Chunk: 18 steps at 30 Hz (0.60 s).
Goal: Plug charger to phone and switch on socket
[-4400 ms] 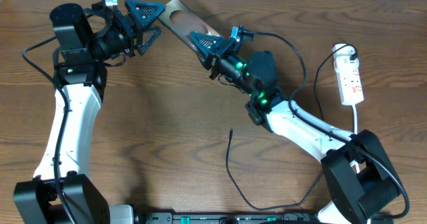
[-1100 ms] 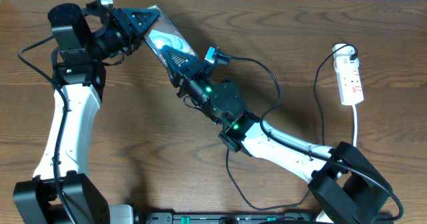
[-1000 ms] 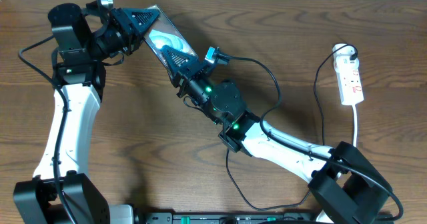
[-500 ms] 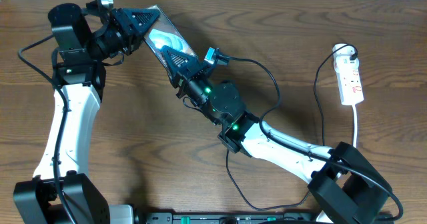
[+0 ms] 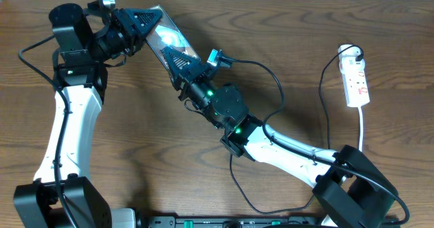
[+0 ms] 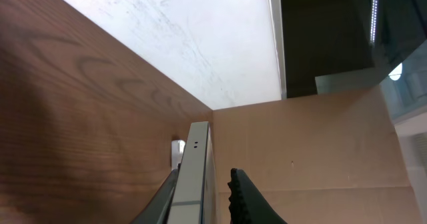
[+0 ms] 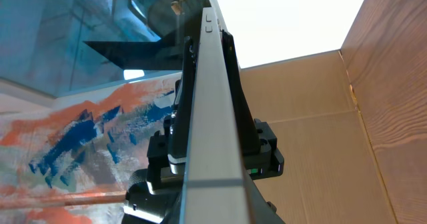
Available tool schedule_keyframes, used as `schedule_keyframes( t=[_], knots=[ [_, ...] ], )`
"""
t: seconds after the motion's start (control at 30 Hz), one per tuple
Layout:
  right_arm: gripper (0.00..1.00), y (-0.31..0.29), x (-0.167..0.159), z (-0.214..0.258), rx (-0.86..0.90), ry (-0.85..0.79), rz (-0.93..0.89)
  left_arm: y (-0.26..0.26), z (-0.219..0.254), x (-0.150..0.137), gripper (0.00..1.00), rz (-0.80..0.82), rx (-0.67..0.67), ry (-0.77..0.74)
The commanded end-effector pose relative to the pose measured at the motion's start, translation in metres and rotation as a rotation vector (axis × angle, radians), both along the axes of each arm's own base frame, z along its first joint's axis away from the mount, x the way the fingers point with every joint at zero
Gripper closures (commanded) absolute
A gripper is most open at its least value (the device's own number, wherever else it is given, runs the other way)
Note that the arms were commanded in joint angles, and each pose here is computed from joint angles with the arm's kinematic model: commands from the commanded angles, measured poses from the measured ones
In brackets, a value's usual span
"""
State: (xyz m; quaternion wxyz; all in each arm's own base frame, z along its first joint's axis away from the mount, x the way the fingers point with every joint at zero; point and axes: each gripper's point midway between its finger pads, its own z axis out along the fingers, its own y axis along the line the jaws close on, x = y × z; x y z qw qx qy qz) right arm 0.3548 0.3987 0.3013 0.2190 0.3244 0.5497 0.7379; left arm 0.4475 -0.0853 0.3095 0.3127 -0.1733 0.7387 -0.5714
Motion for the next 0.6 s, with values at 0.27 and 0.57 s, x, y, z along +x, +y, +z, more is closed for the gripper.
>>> schedule_keyframes(
  t=[0.27,0.57],
  knots=[
    [0.98,0.0236,-0.0273,0.0099,-0.012,-0.041,0.112,-0.0080,0.0054,-0.0060,0.81,-0.042,0.019,-0.046],
    [0.98,0.0237,-0.0275,0.0099,-0.012,-0.041,0.113,-0.0080,0.0055,-0.0060,0.93,-0.042,0.019,-0.047]
  ],
)
